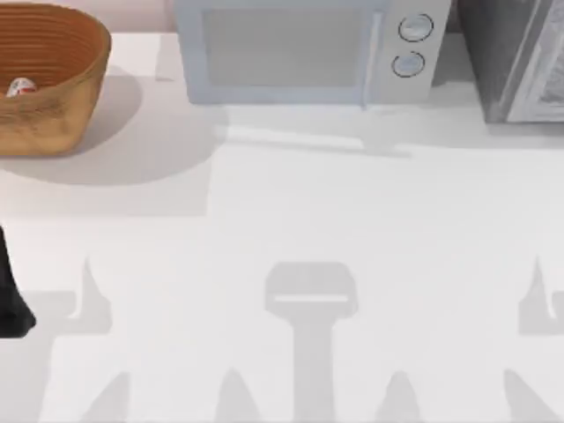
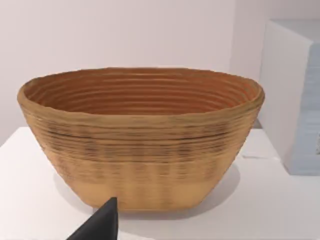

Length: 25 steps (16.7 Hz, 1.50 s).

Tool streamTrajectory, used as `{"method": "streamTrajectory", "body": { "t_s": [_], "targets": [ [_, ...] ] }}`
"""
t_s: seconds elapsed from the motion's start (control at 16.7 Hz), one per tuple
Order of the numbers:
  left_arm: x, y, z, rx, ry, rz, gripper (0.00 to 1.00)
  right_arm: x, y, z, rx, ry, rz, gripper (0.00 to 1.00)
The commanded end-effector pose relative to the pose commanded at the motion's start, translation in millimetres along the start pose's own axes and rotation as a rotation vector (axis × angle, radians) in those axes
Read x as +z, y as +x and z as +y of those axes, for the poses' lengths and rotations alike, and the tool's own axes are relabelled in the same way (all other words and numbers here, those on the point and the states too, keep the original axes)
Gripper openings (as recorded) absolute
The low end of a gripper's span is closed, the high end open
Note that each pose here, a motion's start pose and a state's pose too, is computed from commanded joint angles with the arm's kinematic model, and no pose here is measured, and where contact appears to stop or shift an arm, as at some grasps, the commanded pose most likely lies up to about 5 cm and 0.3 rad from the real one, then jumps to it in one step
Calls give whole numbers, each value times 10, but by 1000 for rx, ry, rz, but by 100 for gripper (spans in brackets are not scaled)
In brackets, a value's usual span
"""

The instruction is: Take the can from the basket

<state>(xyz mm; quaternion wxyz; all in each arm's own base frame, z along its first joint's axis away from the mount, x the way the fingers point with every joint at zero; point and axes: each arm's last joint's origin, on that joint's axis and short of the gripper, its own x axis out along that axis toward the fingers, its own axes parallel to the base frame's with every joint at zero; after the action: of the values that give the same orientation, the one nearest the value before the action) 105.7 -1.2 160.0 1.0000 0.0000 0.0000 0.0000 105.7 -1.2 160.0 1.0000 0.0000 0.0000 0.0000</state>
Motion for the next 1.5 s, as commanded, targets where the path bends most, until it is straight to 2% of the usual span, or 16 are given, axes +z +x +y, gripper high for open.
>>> {"method": "streamTrajectory", "body": {
  "t_s": [0.18, 0.36, 0.6, 0.78, 0.96, 1.14, 1.32, 1.5],
  "targets": [
    [20, 0, 2, 3, 0, 4, 100, 0, 0, 0, 0, 0, 0, 100],
    [205, 11, 19, 21, -2, 46, 100, 0, 0, 0, 0, 0, 0, 100],
    [712, 135, 53, 43, -4, 166, 100, 0, 0, 0, 0, 0, 0, 100],
    [1189, 404, 88, 46, -6, 294, 100, 0, 0, 0, 0, 0, 0, 100],
    [1630, 865, 144, 39, -8, 444, 100, 0, 0, 0, 0, 0, 0, 100],
    [1922, 1495, 224, 25, -12, 608, 100, 0, 0, 0, 0, 0, 0, 100],
    [1984, 2210, 327, 6, -19, 775, 100, 0, 0, 0, 0, 0, 0, 100],
    [1805, 2894, 442, -17, -30, 937, 100, 0, 0, 0, 0, 0, 0, 100]
  ]
}}
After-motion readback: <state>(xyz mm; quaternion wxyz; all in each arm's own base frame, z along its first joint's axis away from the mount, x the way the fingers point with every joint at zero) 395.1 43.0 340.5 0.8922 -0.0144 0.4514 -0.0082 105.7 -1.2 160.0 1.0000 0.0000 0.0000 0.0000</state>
